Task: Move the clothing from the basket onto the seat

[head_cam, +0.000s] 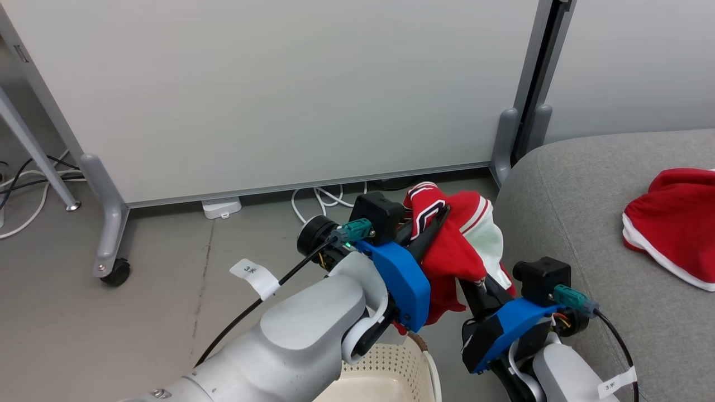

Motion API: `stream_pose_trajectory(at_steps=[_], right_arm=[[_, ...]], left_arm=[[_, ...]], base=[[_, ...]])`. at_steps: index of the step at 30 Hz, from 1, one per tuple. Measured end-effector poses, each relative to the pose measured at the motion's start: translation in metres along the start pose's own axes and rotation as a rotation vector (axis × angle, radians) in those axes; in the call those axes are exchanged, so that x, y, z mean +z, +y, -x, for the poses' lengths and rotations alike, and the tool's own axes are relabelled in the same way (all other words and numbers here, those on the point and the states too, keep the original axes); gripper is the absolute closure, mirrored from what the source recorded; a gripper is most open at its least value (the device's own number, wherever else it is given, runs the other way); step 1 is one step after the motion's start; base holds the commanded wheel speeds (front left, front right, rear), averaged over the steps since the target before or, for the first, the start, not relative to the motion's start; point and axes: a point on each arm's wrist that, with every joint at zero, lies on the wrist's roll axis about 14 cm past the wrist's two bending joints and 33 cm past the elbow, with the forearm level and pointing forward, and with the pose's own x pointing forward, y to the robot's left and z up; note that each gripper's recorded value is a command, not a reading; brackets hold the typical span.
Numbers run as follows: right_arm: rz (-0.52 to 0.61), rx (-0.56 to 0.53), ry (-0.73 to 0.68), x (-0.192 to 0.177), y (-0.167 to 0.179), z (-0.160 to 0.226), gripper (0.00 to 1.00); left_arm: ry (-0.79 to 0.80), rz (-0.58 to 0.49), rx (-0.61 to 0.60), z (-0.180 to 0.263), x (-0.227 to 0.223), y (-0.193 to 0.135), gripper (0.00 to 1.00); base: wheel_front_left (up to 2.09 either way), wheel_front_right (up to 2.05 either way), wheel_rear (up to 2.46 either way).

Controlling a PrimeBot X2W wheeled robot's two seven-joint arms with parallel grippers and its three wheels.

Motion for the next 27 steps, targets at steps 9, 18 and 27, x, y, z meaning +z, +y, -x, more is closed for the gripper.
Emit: stream_pose_trajectory(at_steps=[9, 18, 27], right_arm=[[-0.001, 0.002, -0.001, -0.0004, 0.0009, -0.0002, 1.0], [-0.001, 0.004, -0.001, -0.0008, 0.0017, -0.0002, 1.0], [-0.007, 0.004, -0.012, 0.0022, 0.002, -0.0016, 1.0]], left_arm=[[-0.002, -0.007, 0.0, 0.0009, 0.0008, -0.0003, 0.0], [-0.005, -0.007, 0.003, 0.0017, 0.001, 0.0002, 0.0], [-0.017, 0.009, 0.028, 0.0089, -0.0073, 0.0047, 0.0]], base=[[0.0, 0.0, 0.0], [0.0, 0.0, 0.0], [0.0, 0.0, 0.0]])
